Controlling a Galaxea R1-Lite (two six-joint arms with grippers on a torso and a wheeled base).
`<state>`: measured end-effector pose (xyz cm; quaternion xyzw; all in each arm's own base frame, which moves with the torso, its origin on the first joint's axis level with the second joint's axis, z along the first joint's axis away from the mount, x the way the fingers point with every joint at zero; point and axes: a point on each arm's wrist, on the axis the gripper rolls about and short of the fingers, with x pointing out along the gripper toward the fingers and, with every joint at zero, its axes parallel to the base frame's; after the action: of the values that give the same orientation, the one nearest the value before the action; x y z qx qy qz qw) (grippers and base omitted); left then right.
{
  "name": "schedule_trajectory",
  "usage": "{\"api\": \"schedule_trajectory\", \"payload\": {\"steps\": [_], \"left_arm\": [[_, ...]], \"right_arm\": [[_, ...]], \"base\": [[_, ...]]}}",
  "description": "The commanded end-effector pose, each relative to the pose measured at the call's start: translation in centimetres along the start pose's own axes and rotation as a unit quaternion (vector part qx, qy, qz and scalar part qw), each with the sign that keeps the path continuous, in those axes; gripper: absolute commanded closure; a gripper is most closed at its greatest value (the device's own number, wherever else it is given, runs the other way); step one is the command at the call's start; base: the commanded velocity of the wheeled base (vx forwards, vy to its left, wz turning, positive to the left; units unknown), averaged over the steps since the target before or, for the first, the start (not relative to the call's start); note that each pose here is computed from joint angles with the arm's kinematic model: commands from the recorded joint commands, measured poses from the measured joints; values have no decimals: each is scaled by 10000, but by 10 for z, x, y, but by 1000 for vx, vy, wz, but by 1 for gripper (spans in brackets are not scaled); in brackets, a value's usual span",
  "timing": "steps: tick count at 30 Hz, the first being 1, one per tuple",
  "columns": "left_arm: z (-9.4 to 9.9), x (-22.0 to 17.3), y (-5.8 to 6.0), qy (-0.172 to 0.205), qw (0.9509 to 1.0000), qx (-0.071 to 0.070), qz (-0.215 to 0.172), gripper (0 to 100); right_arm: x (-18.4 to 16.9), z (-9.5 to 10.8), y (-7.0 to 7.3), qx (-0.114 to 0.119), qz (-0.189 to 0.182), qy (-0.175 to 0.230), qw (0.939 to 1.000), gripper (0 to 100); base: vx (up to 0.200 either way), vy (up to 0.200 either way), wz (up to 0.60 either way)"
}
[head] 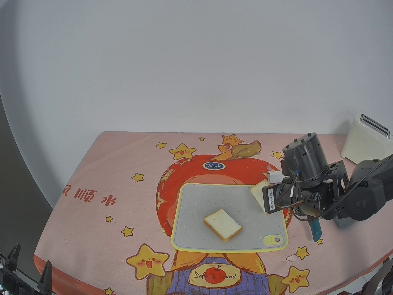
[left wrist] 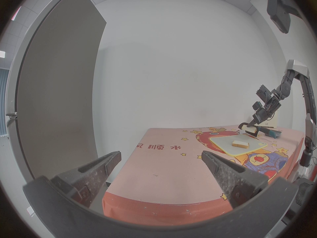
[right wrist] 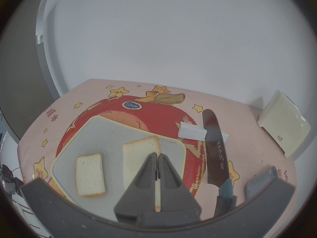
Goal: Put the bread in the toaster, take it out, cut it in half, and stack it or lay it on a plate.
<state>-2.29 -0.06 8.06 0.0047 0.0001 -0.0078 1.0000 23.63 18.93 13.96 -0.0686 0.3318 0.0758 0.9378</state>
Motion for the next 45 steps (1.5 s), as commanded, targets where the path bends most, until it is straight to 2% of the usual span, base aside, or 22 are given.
{"api": "schedule_trajectory", "payload": {"steps": [1, 18, 23, 27, 35, 40, 45], "left_arm": [[-5, 0, 0, 7, 10000, -1, 1, 0], [-5, 0, 0, 7, 10000, -1, 1, 0], [-5, 0, 0, -1, 10000, -1, 1, 0], [-5, 0, 0, -1, 10000, -1, 1, 0], [-5, 0, 0, 7, 10000, -1, 1, 0], [-5, 0, 0, -1, 10000, -1, 1, 0], [-5, 0, 0, -1, 10000, -1, 1, 0]], "right_arm": [[-10, 4, -3, 53, 53, -146, 9999, 100], [-33, 6, -13, 193, 111, -418, 9989, 100], [-36, 7, -16, 227, -16, -496, 9985, 100], [-42, -2, -21, 207, -129, -474, 9986, 100], [-69, -14, -38, 285, -57, -631, 9976, 100], [-87, -28, -35, 138, 212, -710, 9972, 100], [-88, -34, -36, 98, 224, -674, 9974, 100]], "base": [[0, 0, 0], [0, 0, 0], [0, 0, 0], [0, 0, 0], [0, 0, 0], [0, 0, 0], [0, 0, 0]]}}
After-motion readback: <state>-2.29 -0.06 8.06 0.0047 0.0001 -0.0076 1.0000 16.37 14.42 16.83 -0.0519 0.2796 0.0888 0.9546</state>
